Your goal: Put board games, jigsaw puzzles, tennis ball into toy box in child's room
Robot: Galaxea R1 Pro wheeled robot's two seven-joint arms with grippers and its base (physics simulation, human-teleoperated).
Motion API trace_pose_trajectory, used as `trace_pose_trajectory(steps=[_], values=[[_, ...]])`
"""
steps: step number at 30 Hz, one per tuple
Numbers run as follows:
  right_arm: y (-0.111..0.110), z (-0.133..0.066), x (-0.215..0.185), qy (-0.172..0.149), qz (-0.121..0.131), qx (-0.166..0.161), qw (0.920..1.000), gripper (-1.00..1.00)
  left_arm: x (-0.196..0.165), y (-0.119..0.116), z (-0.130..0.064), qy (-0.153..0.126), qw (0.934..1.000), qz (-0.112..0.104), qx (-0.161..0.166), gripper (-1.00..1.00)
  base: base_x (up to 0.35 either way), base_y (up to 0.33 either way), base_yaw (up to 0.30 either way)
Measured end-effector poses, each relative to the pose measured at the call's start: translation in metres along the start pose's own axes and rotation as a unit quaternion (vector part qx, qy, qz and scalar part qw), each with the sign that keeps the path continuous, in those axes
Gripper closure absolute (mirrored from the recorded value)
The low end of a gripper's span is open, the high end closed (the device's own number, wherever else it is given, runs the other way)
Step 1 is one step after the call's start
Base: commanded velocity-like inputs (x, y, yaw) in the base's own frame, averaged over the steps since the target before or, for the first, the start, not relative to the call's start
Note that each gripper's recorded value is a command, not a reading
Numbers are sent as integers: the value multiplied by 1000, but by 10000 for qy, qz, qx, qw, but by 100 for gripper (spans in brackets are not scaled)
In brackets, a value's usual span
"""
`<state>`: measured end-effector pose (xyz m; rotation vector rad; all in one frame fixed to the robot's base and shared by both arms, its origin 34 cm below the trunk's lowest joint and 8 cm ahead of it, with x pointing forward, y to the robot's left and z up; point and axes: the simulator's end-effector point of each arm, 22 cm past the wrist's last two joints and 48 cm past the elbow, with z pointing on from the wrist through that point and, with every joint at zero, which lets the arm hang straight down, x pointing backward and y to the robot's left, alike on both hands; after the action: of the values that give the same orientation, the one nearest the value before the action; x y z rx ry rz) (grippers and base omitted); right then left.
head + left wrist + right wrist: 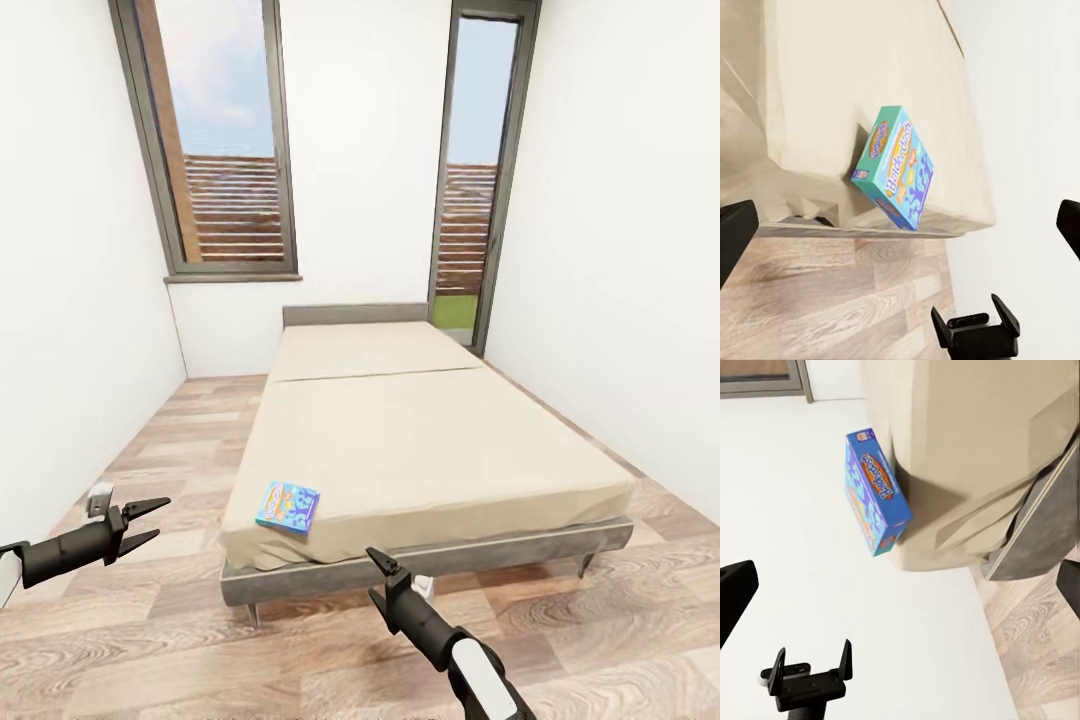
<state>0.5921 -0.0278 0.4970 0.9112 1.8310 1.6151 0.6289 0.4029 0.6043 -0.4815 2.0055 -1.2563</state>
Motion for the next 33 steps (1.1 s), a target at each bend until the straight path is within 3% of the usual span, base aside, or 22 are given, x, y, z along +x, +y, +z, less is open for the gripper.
trace_pose_trajectory(steps=[8,33], values=[[-18,0,3,15,-6,-5,10000,-100,9,16,1,-8,10000,14,-4,-100,0,0,0],[0,12,42,569,-433,-109,9974,-100,6,14,-2,-46,10000,5,24,-100,32,16,0]])
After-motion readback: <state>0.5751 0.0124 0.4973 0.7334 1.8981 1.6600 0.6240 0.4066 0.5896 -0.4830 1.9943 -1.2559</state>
